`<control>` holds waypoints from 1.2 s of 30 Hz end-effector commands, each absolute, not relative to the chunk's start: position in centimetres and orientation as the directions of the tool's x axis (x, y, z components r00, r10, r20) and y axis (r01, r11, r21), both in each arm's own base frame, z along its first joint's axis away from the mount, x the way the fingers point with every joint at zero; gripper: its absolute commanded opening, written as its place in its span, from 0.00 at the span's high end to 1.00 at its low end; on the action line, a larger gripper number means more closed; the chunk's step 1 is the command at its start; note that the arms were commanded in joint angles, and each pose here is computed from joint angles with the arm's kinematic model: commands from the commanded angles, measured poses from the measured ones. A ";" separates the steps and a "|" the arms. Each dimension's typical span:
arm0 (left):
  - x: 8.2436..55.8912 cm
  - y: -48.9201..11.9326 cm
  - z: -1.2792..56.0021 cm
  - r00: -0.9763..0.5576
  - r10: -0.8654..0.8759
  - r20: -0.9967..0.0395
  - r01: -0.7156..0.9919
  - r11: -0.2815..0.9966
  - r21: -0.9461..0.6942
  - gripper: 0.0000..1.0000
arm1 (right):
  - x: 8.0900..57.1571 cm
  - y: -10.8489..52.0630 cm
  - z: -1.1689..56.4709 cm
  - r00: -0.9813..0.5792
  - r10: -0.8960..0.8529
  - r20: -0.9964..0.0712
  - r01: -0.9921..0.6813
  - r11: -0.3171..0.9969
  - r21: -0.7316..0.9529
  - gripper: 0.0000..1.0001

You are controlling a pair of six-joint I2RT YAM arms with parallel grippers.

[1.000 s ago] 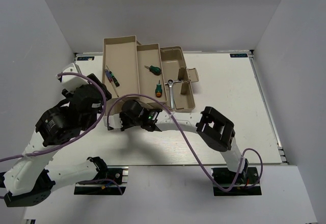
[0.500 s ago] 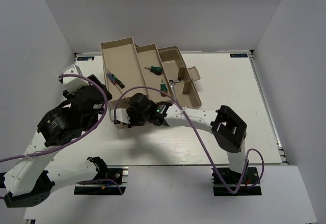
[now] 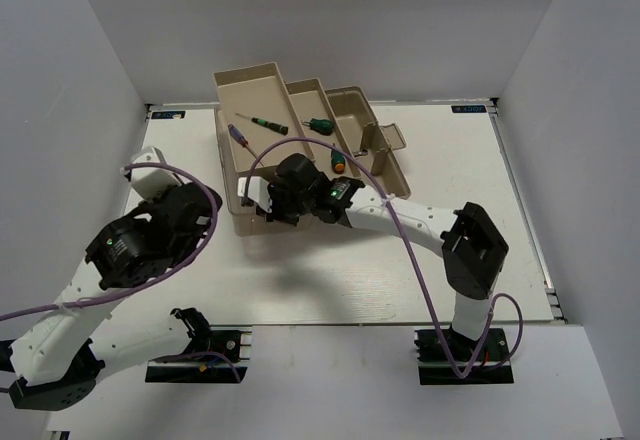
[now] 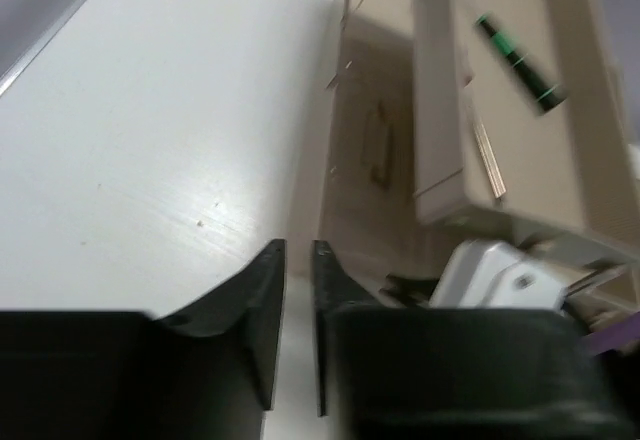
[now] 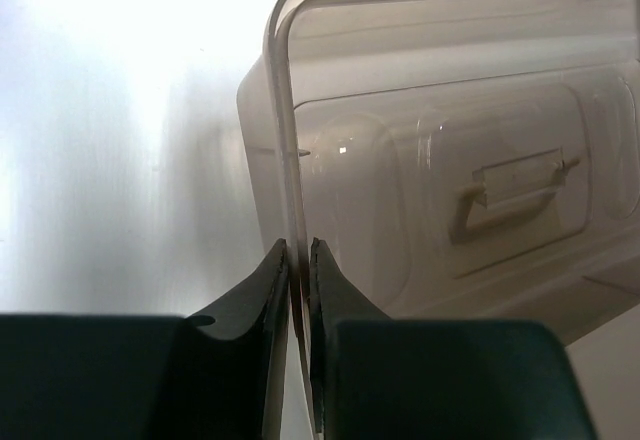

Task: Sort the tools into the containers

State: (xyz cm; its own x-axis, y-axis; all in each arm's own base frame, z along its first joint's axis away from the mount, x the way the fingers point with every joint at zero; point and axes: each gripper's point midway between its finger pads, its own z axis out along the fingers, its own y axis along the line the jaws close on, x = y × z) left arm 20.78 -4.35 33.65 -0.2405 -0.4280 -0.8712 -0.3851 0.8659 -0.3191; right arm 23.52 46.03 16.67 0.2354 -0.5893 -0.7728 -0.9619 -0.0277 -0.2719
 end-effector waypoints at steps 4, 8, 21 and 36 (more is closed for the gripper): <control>19.4 -5.1 26.7 -0.409 -0.409 -0.815 -0.434 0.874 -0.220 0.80 | 27.8 44.5 27.8 0.225 -0.404 -0.887 -0.921 0.209 -0.329 1.00; 18.4 -6.2 21.9 -0.494 -0.439 -0.750 -0.458 0.865 -0.205 0.76 | 27.7 44.1 28.4 0.200 -0.380 -0.903 -0.931 0.213 -0.295 1.00; 19.4 -12.4 12.1 -0.537 -0.642 -0.547 -0.465 0.766 -0.444 0.59 | 26.4 43.2 27.5 0.116 -0.350 -0.929 -0.965 0.182 -0.189 1.00; 20.9 -14.4 7.3 -0.523 -0.779 -0.346 -0.513 0.611 -0.603 0.58 | 25.6 42.6 26.9 0.059 -0.339 -0.939 -0.978 0.168 -0.122 1.00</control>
